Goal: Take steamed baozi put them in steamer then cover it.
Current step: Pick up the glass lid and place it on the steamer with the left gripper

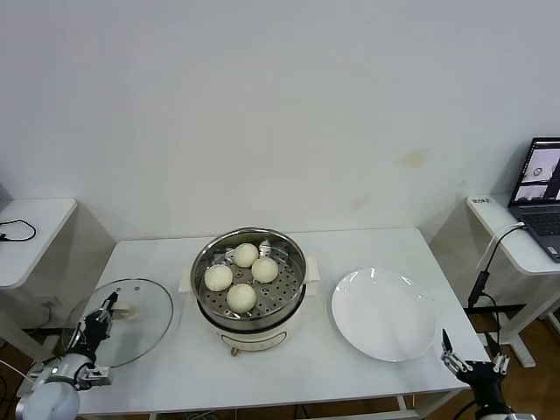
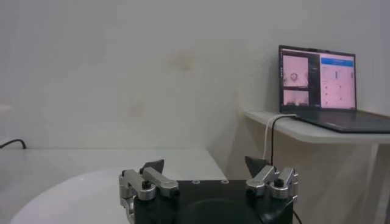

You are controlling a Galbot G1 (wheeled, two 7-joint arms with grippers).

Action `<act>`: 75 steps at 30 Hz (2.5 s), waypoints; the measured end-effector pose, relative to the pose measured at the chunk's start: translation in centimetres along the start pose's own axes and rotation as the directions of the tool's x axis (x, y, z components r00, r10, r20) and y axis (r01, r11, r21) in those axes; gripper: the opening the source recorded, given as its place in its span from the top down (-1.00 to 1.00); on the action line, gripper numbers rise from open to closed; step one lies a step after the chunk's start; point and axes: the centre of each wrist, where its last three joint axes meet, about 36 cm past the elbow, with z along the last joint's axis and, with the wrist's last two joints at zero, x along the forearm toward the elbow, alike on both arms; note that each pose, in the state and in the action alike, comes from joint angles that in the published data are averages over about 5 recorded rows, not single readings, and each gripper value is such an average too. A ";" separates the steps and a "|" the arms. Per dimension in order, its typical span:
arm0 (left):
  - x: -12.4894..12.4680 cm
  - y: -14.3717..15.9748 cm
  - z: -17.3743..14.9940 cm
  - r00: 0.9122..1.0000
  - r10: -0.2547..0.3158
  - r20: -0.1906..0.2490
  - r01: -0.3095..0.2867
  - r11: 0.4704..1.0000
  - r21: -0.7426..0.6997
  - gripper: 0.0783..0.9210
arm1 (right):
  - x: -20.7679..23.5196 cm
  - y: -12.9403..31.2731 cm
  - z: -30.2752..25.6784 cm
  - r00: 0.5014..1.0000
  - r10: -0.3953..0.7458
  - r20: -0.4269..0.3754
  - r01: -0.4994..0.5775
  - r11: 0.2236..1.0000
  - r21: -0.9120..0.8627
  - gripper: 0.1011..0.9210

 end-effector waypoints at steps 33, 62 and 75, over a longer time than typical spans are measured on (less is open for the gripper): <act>0.8 17.9 -12.6 0.987 -0.156 0.031 0.148 0.971 0.187 0.84 | -0.3 2.9 0.6 0.992 -0.126 -0.016 0.127 0.987 0.100 -0.76; -3.3 20.0 -30.4 0.993 -0.067 0.099 0.052 0.988 0.146 0.84 | 0.2 5.1 3.0 0.990 -0.109 -0.087 0.124 0.973 0.195 -0.76; -3.6 19.0 -33.3 0.995 -0.017 0.101 0.005 0.993 0.116 0.84 | 0.4 5.7 3.4 0.988 -0.120 -0.097 0.138 0.969 0.203 -0.76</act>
